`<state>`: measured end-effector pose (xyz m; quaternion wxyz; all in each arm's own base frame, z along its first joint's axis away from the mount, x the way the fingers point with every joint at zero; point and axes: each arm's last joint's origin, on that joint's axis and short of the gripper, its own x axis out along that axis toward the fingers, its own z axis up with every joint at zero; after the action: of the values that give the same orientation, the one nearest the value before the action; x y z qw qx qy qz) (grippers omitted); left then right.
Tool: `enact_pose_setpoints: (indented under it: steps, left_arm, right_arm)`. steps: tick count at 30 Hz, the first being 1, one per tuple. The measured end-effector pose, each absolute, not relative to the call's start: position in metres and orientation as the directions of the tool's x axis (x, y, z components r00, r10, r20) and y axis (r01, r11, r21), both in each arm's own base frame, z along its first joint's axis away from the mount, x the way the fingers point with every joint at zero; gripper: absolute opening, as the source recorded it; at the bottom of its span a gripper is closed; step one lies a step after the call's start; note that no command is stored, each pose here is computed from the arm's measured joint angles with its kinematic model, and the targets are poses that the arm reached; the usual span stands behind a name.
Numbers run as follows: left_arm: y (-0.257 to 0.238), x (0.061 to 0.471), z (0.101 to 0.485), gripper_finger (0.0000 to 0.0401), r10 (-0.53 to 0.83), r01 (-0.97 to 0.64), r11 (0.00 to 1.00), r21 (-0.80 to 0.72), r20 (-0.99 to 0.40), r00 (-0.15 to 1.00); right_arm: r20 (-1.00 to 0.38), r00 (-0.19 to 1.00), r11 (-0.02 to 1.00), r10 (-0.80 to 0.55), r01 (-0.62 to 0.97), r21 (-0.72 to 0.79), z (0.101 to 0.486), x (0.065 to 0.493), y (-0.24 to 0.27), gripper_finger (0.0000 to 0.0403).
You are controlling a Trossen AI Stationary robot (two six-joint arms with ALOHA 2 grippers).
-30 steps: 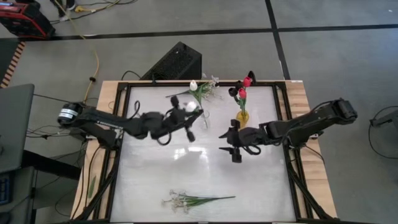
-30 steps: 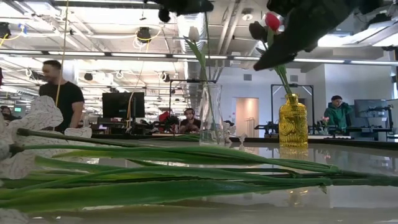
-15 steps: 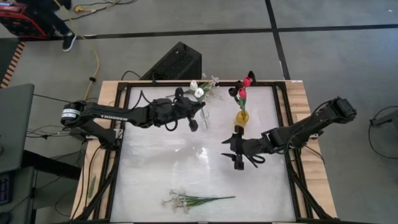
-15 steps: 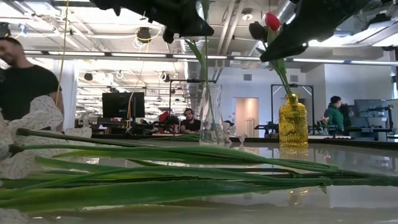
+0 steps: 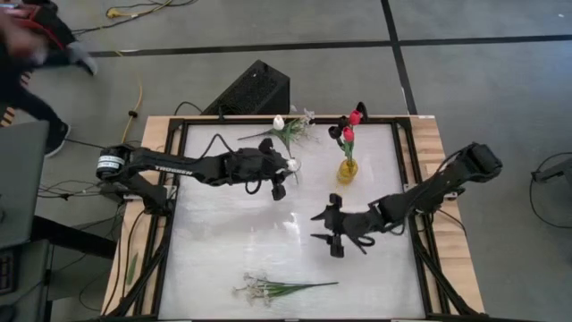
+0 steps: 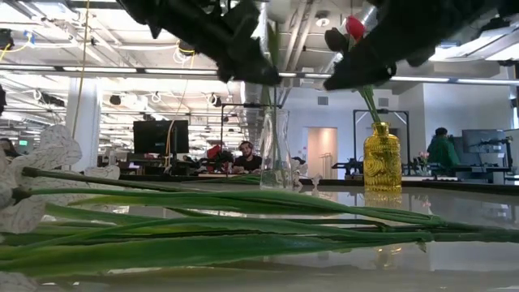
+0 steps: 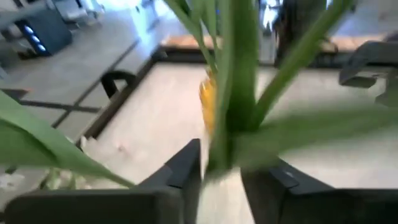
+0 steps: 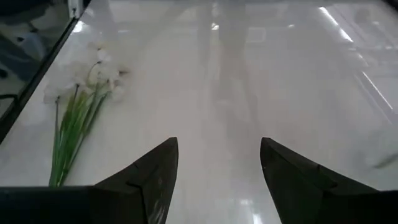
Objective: Sort flowers into vase by color
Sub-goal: Put the bottom white flower into the transparent vase
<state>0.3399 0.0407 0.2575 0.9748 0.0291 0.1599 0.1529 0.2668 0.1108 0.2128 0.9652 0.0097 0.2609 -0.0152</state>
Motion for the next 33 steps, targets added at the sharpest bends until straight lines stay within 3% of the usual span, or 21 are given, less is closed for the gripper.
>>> enact_pose_setpoints:
  steps: [4, 10, 18, 24, 28, 33]
  left_arm:
    - [0.04, 0.337, 0.248, 0.0144, 0.3, -0.262, 0.954, 0.147, -0.418, 0.857]
    - [0.037, 0.316, 0.258, 0.0201, 0.286, -0.205, 0.958, 0.201, -0.625, 0.727]
    - [0.026, 0.271, 0.27, 0.0218, 0.288, -0.253, 0.953, 0.167, -0.76, 0.582]
    - [0.003, 0.239, 0.261, 0.0212, 0.234, -0.273, 0.96, 0.058, -0.702, 0.672]
    - [-0.018, 0.231, 0.25, 0.0212, 0.159, -0.195, 0.981, -0.002, -0.564, 0.81]
    - [-0.041, 0.225, 0.232, 0.0212, 0.055, -0.075, 0.997, -0.032, -0.424, 0.904]
  right_arm:
    - [-0.522, 0.853, 1.0, 0.008, 0.002, 0.018, 0.194, 0.274, 0.124, 0.0253]
    - [-0.545, 0.816, 0.977, 0.192, -0.109, 0.181, 0.188, 0.273, 0.139, 0.0253]
    - [-0.591, 0.725, 0.935, 0.354, -0.298, 0.194, 0.174, 0.262, 0.183, 0.0253]
    - [-0.625, 0.702, 0.936, 0.342, -0.318, 0.154, 0.161, 0.279, 0.219, 0.0253]
    - [-0.631, 0.698, 0.936, 0.338, -0.318, 0.149, 0.157, 0.29, 0.228, 0.0253]
    - [-0.659, 0.685, 0.945, 0.31, -0.297, 0.137, 0.142, 0.294, 0.231, 0.0253]
